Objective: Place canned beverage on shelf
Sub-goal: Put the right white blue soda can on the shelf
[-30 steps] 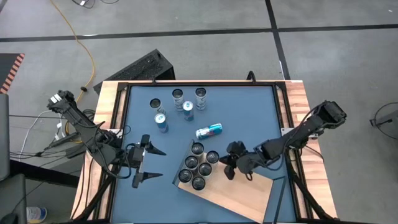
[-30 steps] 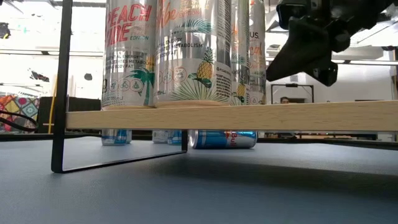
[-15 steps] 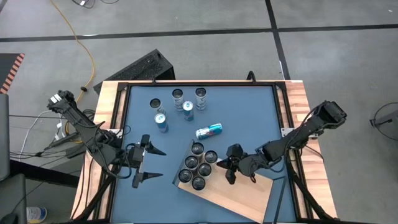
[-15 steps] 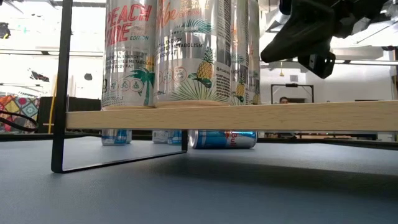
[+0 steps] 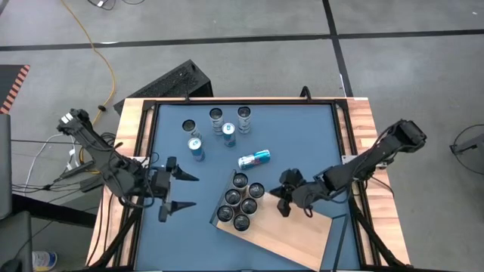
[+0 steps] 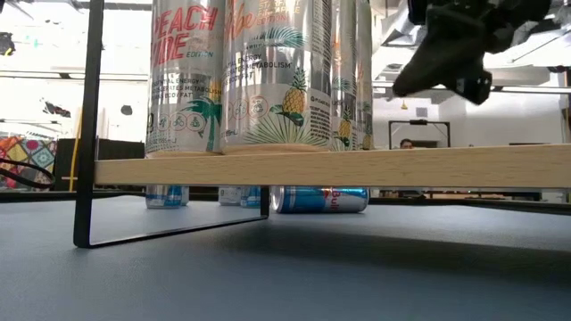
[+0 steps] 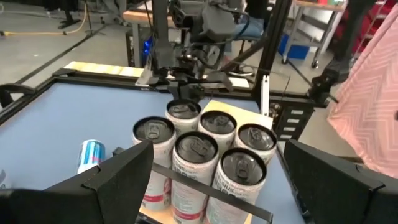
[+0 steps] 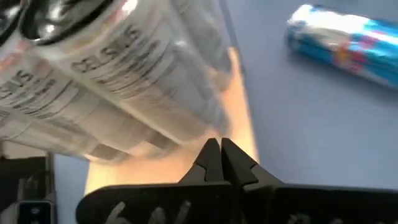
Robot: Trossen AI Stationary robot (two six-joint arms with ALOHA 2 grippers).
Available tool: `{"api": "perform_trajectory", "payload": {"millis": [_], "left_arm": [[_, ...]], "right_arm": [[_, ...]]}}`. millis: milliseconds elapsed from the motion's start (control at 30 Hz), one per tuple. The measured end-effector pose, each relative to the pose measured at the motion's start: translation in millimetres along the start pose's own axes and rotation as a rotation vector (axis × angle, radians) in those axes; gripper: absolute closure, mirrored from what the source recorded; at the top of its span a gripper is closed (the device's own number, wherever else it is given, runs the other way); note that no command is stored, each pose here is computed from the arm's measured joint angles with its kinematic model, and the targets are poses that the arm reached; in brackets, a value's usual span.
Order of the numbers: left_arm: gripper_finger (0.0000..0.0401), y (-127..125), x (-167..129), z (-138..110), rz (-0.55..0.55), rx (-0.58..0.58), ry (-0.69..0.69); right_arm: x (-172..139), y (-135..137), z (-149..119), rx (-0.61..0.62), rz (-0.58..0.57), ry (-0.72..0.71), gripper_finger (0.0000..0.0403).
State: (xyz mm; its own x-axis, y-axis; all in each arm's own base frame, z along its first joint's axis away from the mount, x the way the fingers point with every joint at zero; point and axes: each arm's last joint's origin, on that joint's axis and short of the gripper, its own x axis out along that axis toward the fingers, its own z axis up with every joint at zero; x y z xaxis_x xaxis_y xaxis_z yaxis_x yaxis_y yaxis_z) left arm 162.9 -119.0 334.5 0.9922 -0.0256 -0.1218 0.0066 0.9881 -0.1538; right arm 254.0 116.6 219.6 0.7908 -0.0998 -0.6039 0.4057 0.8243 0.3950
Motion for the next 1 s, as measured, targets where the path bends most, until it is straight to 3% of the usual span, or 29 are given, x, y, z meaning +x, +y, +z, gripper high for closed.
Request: {"api": "perform_trajectory", "payload": {"millis": [133, 367, 633, 800, 1000], "left_arm": [[0.0053, 4.9, -7.5, 5.4, -0.006, 0.002, -0.018], [0.0053, 15.7, -7.7, 8.7, 0.045, 0.076, -0.022], [0.0053, 52.1, -1.0, 24.6, 0.175, 0.091, -0.051], [0.0053, 71.7, -10.2, 41.5, 0.184, 0.062, -0.023], [0.0053, 79.2, -10.7, 37.9, 0.198, 0.09, 0.045]], "right_arm": [[-12.8, -5.2, 18.3, 0.01, -0.046, -0.006, 0.0403], [-11.8, -15.9, 35.0, -0.08, -0.099, -0.049, 0.0403], [1.8, -54.6, 76.7, -0.145, -0.347, -0.223, 0.0403], [6.6, -80.9, 103.4, -0.109, -0.431, -0.298, 0.0401], [6.5, -97.2, 113.9, -0.077, -0.542, -0.347, 0.0368]]}}
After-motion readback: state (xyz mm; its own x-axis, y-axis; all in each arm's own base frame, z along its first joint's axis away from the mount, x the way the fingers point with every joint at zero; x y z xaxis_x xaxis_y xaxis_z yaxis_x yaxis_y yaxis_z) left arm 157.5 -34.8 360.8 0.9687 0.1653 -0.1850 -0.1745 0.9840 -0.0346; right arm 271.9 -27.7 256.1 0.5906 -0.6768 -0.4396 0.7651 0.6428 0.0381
